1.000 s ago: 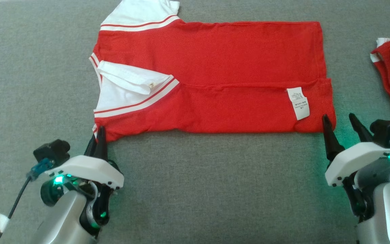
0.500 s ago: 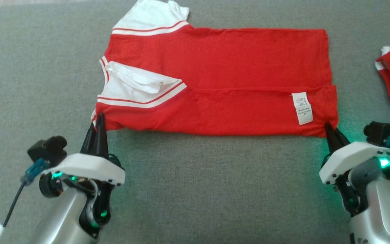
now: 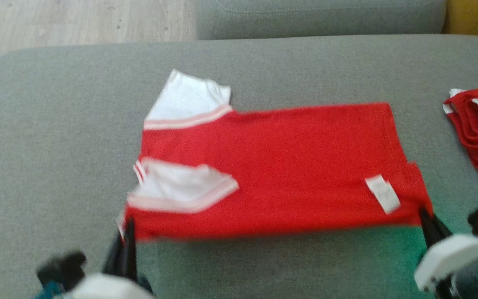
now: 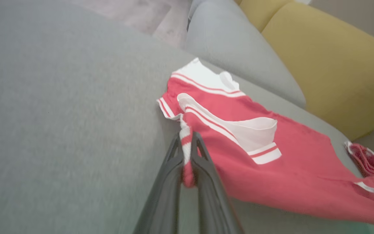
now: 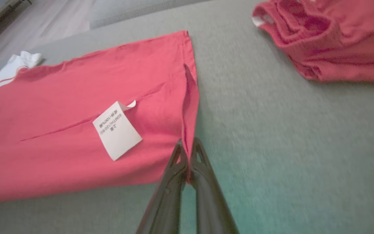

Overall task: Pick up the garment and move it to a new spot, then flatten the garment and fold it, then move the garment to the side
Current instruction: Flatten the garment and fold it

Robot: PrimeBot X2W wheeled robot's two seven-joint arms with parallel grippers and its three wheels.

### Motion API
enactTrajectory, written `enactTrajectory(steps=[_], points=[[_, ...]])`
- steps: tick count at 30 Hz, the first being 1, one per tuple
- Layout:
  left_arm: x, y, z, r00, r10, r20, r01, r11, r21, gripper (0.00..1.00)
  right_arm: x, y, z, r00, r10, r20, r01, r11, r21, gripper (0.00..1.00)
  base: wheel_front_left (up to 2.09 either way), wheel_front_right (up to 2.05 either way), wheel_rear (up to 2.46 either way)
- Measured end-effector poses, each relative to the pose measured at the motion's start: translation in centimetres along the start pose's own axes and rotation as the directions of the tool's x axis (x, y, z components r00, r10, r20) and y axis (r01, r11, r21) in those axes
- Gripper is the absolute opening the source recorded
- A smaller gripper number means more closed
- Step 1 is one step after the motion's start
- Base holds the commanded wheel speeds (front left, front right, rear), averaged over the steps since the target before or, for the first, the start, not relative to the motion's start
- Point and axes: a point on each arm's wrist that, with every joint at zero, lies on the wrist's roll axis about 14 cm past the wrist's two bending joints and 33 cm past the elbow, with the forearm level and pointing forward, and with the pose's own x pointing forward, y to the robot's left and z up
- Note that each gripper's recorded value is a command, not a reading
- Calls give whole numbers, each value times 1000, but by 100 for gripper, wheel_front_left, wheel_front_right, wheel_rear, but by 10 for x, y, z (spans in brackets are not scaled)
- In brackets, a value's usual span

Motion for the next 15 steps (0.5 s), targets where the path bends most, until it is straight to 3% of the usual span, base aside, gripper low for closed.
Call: enactTrajectory(steps=[4,9,10,11,12,13,14,15], points=[[-34,5,-41,992,41,-120,-46,998,-41,0,-19,-12,-31,996,-33,-85,33,999,5,0,0,0,0],[-44,6,-58,982,56,-178,-69,995,-66,0,-25,-14,-46,991,-39,-130,40,999,7,0,0,0,0],[-44,8,-61,980,63,-187,-76,995,-66,0,-25,-14,-47,990,-40,-133,41,999,8,9,0,0,0],[-44,11,-65,978,72,-198,-86,994,-63,0,-25,-14,-49,990,-41,-138,42,999,9,31,0,0,0],[-44,14,-68,975,78,-207,-93,994,-60,15,-25,-15,-51,989,-42,-142,44,999,10,74,0,0,0],[-44,15,-71,973,82,-217,-97,994,-58,44,-25,-15,-53,988,-43,-145,45,999,11,100,0,0,0],[-44,17,-74,971,86,-224,-100,993,-54,87,-25,-15,-54,988,-44,-148,46,999,12,100,0,0,0],[-43,19,-75,970,91,-226,-104,993,-50,100,-26,-15,-55,988,-45,-148,48,999,13,100,0,0,0]])
